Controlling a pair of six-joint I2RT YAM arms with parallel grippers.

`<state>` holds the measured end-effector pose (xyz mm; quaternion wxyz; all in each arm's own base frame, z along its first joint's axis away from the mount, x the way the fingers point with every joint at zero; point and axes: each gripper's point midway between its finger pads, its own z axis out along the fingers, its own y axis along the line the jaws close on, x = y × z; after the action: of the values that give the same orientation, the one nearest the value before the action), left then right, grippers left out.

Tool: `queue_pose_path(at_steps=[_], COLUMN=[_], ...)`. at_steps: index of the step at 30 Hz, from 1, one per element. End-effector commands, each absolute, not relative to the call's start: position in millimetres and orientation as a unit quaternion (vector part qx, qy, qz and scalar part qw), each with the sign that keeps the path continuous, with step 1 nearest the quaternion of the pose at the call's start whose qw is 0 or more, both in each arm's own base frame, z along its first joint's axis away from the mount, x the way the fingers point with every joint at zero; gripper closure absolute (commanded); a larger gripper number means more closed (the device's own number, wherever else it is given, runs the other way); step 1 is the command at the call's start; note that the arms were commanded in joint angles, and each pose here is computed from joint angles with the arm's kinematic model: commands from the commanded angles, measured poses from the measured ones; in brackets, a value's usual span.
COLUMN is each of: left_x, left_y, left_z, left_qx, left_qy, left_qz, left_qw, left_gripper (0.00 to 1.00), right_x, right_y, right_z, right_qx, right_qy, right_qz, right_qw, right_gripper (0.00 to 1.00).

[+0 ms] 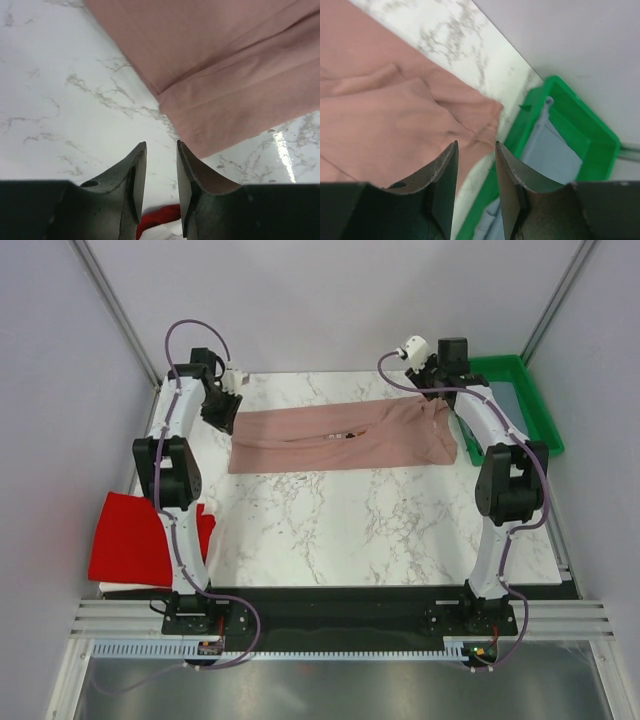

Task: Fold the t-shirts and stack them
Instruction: Fold the tshirt

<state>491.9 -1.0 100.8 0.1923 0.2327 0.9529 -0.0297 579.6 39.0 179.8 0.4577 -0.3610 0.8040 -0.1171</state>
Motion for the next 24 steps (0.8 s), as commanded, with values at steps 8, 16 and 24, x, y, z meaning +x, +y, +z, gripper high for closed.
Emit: queue_pose_path(at_steps=[8,16,24], left_x=[439.7,440.3,441.8], left_y=[-64.2,-58.0,-55.0], left_z=[66.4,40.0,30.2], left_qx=[0.264,0.255,0.256], left_qy=[0.948,0.955,0.956], left_qz=[-0.131,-0.117,-0.111], left_qw=[0.123,0.098,0.088], left_gripper=[0.69,0.70,0.71], right_x=[608.1,621.7,627.6], right_y=[131.8,146.9,150.9], right_z=[149.0,108.7,91.1], right_qx=[-0.370,-0.371,-0.359], right_qy=[0.814,0.822,0.831], right_qz=[0.052,0.063,0.071], right_qw=[0.445,0.426,0.420], right_gripper=[0.57,0.56,0.55])
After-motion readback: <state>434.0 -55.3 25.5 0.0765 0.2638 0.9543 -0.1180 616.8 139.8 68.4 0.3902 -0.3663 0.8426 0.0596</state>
